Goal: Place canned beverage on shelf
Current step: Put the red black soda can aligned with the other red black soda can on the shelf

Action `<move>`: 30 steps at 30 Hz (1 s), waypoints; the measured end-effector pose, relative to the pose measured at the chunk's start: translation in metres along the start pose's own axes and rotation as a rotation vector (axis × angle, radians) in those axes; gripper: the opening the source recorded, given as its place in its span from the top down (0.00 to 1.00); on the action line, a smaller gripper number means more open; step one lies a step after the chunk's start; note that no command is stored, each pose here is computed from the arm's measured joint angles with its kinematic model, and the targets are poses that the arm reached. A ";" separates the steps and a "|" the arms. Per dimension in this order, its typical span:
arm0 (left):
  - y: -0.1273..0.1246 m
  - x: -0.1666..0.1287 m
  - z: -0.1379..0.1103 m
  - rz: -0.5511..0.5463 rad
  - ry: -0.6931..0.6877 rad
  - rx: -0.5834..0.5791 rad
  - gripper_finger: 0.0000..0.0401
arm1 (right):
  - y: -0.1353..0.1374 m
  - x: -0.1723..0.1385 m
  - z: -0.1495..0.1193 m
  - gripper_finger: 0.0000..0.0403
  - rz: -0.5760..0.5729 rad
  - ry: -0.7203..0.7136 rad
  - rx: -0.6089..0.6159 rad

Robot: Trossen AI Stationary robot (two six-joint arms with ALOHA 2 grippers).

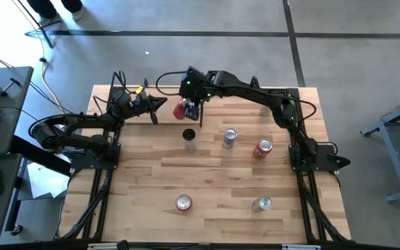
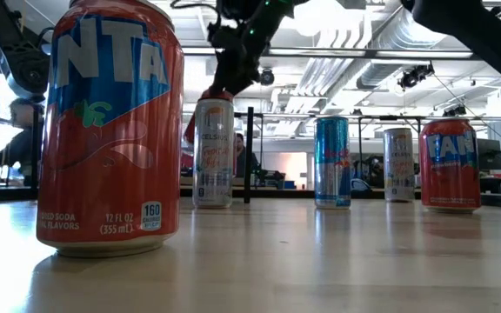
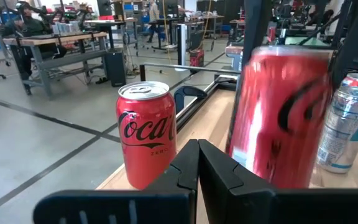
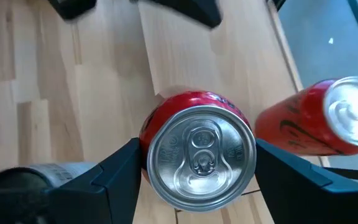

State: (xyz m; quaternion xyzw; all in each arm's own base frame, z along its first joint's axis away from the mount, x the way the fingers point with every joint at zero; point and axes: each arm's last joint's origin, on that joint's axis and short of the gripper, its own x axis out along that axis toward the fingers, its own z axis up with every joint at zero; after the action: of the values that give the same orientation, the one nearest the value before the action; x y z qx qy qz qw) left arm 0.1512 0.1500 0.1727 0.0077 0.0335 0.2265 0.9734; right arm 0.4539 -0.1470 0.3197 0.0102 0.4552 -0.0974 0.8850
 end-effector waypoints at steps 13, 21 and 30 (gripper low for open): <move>0.000 0.000 0.000 0.000 0.003 -0.001 1.00 | -0.003 0.014 -0.004 0.37 -0.061 0.040 -0.012; 0.000 0.000 -0.001 0.000 0.006 -0.002 1.00 | -0.011 0.029 -0.009 0.37 -0.083 0.076 -0.028; 0.000 0.000 -0.001 -0.002 0.009 -0.005 1.00 | -0.011 0.031 -0.009 0.33 -0.099 0.079 -0.081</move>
State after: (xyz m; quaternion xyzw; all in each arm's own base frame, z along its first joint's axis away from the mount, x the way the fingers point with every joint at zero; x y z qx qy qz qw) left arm 0.1512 0.1499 0.1718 0.0043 0.0375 0.2258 0.9734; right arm 0.4622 -0.1624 0.2902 -0.0443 0.4931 -0.1220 0.8602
